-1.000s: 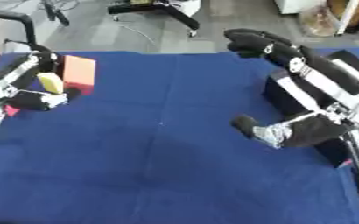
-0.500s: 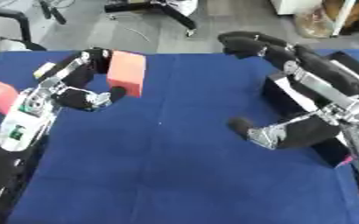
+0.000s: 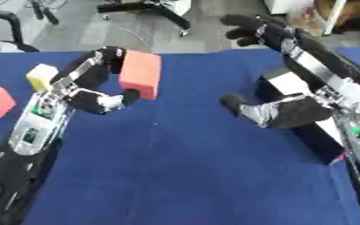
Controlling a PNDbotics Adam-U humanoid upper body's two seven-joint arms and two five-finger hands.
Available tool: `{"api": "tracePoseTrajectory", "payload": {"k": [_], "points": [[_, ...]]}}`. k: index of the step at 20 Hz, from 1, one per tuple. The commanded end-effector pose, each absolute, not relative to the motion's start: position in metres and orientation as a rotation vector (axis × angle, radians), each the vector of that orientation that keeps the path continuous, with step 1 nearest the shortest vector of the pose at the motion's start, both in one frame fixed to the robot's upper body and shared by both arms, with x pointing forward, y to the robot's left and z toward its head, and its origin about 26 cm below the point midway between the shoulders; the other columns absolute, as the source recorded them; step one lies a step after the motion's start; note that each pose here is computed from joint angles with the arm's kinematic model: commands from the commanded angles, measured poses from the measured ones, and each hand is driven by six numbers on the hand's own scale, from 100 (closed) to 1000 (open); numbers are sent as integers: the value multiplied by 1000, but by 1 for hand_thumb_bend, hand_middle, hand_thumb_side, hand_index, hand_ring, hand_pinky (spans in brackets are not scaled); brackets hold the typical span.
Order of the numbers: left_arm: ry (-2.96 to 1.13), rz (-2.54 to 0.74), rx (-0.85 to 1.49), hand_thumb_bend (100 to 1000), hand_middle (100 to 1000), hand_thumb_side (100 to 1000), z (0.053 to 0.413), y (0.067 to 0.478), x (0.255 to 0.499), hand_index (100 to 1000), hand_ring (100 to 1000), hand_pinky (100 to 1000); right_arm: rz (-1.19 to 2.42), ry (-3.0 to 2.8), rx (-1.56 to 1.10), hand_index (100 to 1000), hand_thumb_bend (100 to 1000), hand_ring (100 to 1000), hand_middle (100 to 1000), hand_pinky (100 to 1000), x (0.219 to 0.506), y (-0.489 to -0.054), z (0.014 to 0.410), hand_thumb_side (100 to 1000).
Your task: Pick up the objects with one hand, pass them to the other hand, and then place them into the box on the other side of the table.
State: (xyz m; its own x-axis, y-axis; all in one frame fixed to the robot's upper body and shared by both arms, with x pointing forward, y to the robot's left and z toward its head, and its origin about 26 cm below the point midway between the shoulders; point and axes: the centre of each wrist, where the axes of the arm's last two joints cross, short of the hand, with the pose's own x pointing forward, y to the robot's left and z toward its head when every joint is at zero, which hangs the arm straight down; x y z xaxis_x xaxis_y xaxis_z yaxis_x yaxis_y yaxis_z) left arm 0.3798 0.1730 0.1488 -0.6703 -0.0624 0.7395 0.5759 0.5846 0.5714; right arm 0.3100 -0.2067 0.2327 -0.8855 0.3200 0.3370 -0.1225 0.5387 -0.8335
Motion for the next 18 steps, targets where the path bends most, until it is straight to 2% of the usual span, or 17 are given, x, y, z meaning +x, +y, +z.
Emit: {"api": "tracePoseTrajectory", "payload": {"k": [1,18], "points": [[-2111,-1142,-451,372,517,289,164,162,378,604,523,572,1328,-2342,-179,979,356,874,930,842,306,-202,242,396],[-2140,-1205,-422,356,530,294,168,132,383,619,532,580,1358,-2219,52,962,352,841,912,805,305,-187,243,414]]}}
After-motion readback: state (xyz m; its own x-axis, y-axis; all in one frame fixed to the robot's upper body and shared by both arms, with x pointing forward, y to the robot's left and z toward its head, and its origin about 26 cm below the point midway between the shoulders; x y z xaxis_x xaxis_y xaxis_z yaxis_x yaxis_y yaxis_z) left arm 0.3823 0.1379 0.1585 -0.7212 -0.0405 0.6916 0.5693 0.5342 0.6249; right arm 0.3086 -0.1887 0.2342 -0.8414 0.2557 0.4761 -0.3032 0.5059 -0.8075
